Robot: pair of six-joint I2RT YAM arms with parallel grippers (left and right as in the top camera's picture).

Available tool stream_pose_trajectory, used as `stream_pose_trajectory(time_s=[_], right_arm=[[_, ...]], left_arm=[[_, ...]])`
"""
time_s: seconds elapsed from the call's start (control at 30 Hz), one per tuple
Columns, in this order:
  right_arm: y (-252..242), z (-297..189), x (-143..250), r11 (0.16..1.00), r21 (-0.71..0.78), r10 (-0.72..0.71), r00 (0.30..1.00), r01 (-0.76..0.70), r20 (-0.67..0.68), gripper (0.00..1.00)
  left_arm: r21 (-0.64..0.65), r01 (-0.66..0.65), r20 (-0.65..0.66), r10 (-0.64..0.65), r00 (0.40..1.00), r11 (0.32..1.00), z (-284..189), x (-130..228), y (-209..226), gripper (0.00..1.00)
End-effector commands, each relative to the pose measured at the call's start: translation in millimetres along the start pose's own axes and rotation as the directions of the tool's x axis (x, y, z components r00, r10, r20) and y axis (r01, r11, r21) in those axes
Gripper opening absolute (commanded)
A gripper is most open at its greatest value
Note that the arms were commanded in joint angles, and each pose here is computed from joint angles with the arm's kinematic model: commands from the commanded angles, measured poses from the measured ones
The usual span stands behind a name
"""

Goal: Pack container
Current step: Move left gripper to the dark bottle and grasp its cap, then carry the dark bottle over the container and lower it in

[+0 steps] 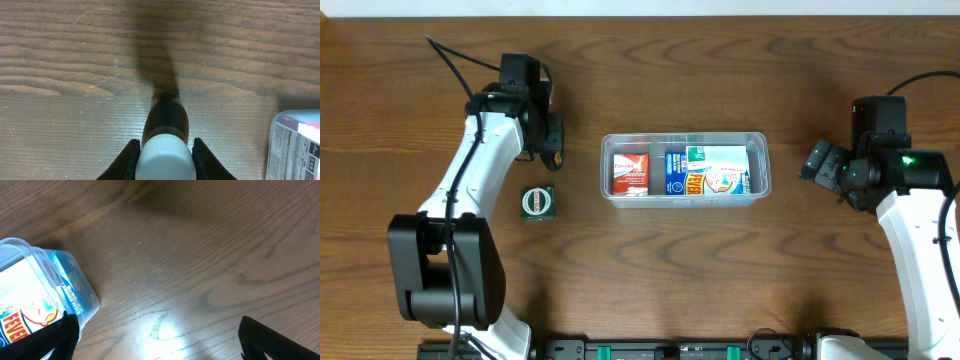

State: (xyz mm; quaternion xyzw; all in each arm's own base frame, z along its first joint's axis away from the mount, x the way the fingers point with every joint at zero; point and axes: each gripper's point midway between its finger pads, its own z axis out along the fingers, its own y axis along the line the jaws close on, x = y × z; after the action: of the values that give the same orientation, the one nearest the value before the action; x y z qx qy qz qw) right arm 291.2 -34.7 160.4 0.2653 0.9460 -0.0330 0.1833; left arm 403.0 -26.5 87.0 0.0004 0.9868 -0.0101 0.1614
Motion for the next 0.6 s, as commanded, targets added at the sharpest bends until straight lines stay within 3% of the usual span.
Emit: stream_pose_trajectory(time_s=[0.0, 0.3, 0.57], right_arm=[[-2, 1, -1, 1.0, 0.006, 0.016, 1.0, -0.016, 0.0, 0.99], [-2, 1, -1, 1.0, 0.006, 0.016, 1.0, -0.016, 0.0, 0.99], [-2, 1, -1, 1.0, 0.006, 0.016, 1.0, -0.016, 0.0, 0.99]], left_arm=[[0.027, 0.002, -0.015, -0.001, 1.0, 1.0, -3, 3, -3, 0.24], [0.069, -0.037, 0.128, 0.028, 0.991, 0.997, -74, -7, -26, 0.2], [0.164, -0.174, 0.314, 0.116, 0.942, 0.971, -166, 11, -95, 0.19]])
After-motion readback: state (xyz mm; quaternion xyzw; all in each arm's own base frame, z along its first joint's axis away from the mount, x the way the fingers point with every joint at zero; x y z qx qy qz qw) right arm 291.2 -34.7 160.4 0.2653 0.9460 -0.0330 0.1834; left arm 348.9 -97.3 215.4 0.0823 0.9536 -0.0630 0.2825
